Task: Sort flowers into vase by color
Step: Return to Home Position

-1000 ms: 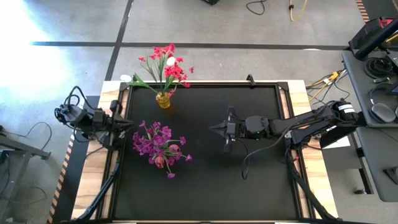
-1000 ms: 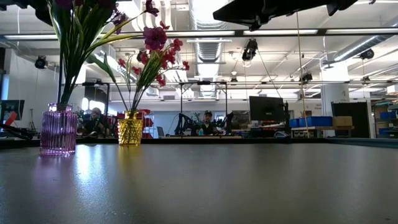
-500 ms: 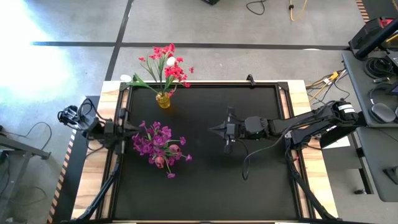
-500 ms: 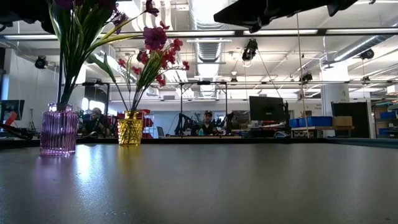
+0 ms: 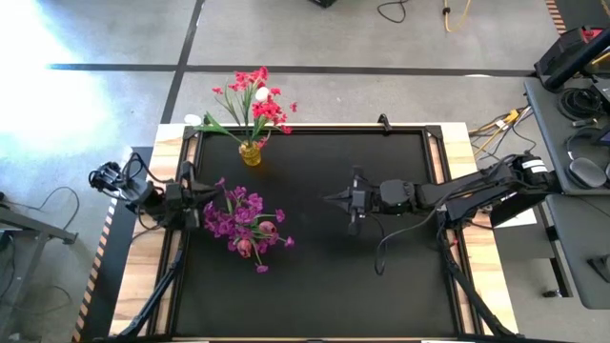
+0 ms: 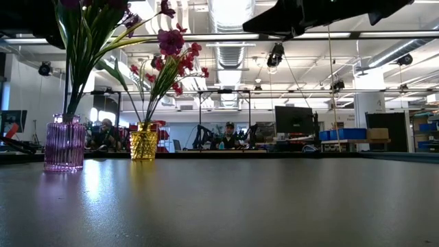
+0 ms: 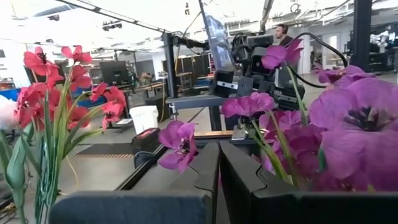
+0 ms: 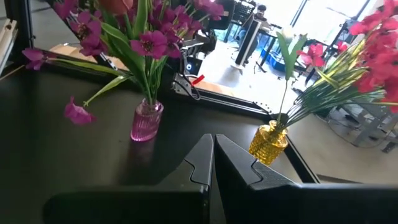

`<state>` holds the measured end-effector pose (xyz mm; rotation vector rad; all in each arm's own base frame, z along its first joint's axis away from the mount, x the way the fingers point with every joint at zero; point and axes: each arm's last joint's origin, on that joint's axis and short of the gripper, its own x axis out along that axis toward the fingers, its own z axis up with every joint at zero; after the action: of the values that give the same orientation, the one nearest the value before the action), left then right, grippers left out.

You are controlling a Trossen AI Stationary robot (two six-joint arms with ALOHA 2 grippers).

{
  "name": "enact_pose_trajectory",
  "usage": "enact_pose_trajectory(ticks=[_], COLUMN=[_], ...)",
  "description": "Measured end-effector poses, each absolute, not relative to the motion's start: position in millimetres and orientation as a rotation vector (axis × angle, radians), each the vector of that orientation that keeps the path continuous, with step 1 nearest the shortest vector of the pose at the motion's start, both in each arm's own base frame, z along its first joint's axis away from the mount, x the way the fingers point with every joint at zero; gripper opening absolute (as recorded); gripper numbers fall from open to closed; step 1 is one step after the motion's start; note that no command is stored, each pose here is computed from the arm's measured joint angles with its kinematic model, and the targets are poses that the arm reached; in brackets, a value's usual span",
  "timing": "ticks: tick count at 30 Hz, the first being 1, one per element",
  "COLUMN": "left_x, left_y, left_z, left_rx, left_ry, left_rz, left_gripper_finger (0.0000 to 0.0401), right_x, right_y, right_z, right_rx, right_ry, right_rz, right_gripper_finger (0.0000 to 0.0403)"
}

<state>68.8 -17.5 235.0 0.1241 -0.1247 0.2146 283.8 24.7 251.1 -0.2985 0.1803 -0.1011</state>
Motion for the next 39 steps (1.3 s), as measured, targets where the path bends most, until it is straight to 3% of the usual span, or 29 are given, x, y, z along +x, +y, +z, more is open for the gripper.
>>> enact_pose_trajectory(ticks=[12,23,39], left_x=[78,55,75], left_y=[-15,-4,-5], left_z=[217,270,236], left_rx=[0.136,0.181,0.207], left_ry=[-0.128,-0.217,-0.186], left_rz=[0.278,0.257,0.215], left_gripper_finger=[0.0,0.0,0.0], right_x=[270,269,258], right_y=[23,23,20], right_z=[249,249,223], right_rx=[-0.283,-0.289,-0.313], right_ry=[0.167,0.17,0.174], right_rz=[-0.104,-0.103,-0.103], right_gripper_finger=[0.0009,0.0009,0.0009])
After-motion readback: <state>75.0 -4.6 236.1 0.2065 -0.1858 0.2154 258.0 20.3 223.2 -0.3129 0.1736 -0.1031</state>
